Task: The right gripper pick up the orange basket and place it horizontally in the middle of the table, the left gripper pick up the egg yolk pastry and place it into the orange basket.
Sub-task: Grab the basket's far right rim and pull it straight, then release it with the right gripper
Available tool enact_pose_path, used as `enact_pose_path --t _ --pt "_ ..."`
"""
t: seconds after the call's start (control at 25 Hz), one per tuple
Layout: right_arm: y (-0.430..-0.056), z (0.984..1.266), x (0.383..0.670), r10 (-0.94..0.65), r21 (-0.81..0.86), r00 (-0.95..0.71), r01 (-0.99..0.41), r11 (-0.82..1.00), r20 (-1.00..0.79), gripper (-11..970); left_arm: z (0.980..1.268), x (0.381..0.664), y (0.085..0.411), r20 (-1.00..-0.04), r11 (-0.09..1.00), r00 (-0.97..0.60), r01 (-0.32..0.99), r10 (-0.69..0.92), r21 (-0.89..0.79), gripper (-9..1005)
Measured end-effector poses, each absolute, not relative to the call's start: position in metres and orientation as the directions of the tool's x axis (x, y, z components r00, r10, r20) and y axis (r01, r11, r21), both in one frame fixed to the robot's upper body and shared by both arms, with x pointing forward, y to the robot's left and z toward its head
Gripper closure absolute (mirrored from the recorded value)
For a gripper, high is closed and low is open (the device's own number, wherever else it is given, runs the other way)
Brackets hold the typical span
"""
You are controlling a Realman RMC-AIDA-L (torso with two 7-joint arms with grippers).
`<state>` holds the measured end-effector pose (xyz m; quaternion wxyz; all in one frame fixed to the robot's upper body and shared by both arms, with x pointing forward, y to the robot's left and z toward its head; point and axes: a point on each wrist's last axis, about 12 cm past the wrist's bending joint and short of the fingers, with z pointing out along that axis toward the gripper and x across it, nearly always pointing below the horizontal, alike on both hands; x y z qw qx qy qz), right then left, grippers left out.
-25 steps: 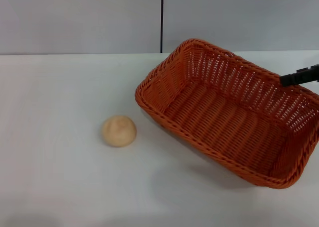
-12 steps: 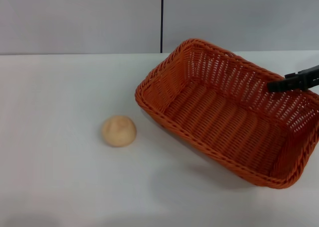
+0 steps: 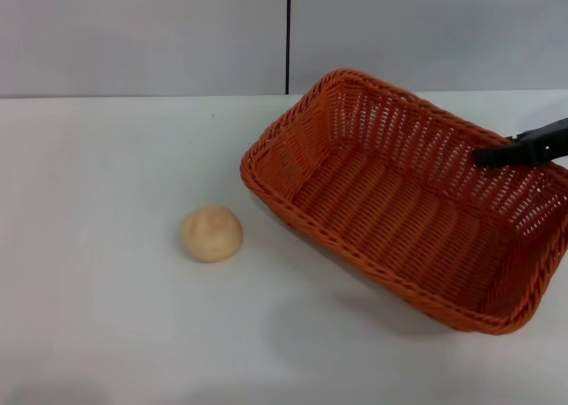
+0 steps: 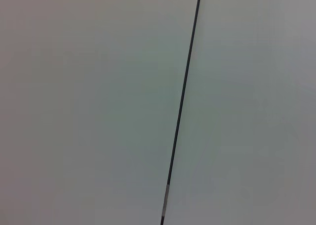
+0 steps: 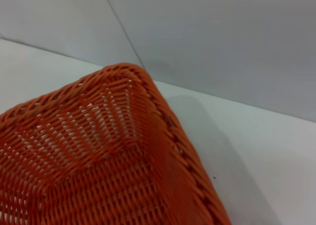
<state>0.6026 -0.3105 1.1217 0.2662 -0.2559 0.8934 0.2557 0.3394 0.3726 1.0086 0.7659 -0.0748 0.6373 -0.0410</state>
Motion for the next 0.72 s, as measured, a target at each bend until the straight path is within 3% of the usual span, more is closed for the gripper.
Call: enact_pose_path --t 0.24,0.52,0.72 --pt "-0.308 1.122 0.601 -0.347 0.305 -0.704 -0.624 0.72 -0.619 534 1.009 0.34 0.372 -0.969 0.985 0.187 -0.031 -0.161 -0.17 212" --pt "-0.303 1.142 0.6 -0.454 0.218 -0.591 -0.737 0.639 -0.666 741 1.009 0.341 0.371 -0.968 0.985 0.19 -0.027 -0.163 -0.171 212" --pt "-0.293 1.157 0.597 -0.555 0.132 -0.482 -0.822 0.553 -0.678 784 1.01 0.338 0.371 -0.967 0.985 0.196 -0.028 -0.163 -0.172 212"
